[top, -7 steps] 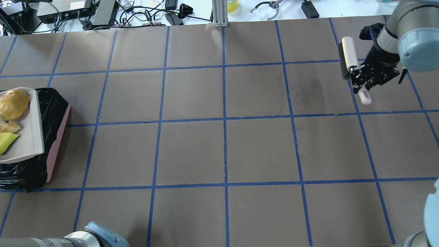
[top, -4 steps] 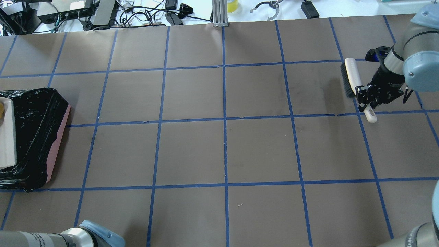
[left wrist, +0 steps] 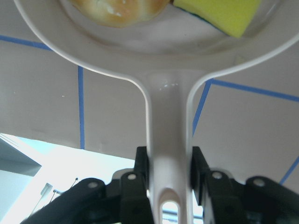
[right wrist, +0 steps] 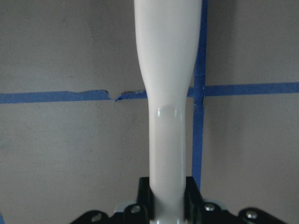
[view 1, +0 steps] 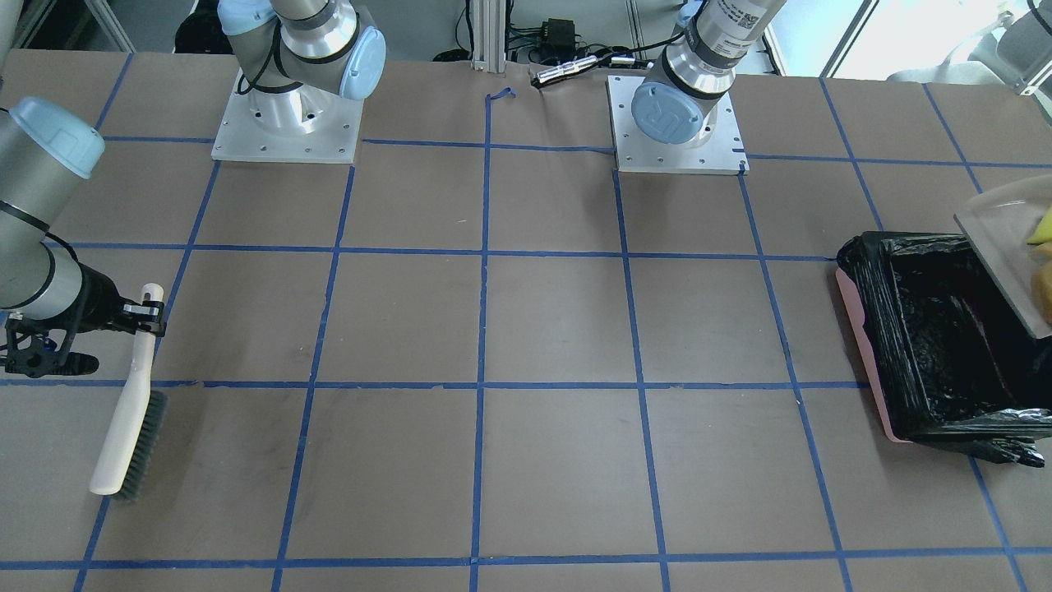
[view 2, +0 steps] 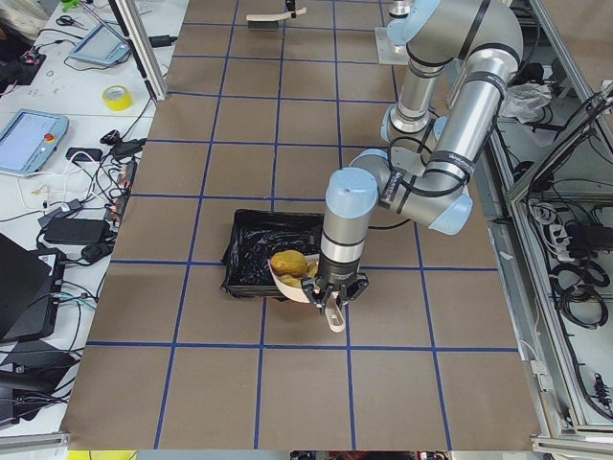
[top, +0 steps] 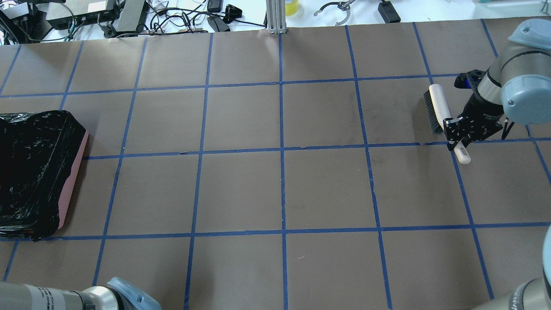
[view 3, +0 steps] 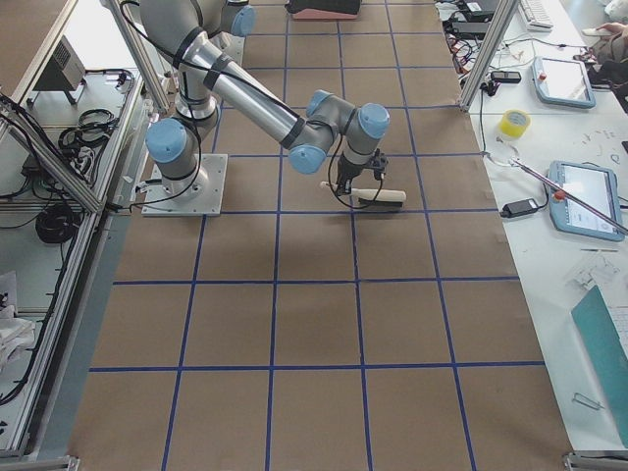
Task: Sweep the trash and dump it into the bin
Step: 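Tip the dustpan with the left gripper to dump the trash into the bin, then set the dustpan down with the left gripper while the right releases the brush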
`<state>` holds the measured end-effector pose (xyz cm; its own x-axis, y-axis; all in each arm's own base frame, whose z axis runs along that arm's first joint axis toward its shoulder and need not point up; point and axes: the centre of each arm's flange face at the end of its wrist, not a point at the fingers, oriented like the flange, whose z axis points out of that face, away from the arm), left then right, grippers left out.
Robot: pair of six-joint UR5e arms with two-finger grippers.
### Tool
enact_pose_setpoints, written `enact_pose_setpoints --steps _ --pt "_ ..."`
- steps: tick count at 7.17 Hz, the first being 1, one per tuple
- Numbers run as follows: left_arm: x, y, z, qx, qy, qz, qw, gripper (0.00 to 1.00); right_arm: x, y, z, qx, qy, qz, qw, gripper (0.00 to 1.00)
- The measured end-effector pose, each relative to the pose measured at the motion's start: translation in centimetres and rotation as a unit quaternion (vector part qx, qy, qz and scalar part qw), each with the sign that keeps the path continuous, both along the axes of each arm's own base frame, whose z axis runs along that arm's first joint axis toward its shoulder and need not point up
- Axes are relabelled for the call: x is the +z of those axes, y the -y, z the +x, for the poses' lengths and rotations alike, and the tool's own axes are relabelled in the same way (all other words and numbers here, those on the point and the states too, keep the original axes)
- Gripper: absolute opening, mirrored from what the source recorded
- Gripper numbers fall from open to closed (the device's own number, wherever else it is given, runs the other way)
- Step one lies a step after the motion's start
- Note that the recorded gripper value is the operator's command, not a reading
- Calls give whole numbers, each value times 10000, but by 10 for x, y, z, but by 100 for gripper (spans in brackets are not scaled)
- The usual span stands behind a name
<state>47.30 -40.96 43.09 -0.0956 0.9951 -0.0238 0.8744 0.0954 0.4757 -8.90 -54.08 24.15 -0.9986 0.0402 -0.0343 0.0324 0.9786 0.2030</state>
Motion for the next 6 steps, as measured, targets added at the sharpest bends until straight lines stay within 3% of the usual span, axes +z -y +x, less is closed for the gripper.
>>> enact_pose_setpoints --steps 1,3,6 --pt "5 24 -23 -106 416 347 9985 0 -1 0 0 4 7 1 10000 59" --pt "12 62 -64 -220 1078 766 9910 0 1 1 0 21 -1 -31 10000 66" --pt "32 111 -133 -530 1901 856 9766 0 2 1 -1 42 -1 6 10000 69"
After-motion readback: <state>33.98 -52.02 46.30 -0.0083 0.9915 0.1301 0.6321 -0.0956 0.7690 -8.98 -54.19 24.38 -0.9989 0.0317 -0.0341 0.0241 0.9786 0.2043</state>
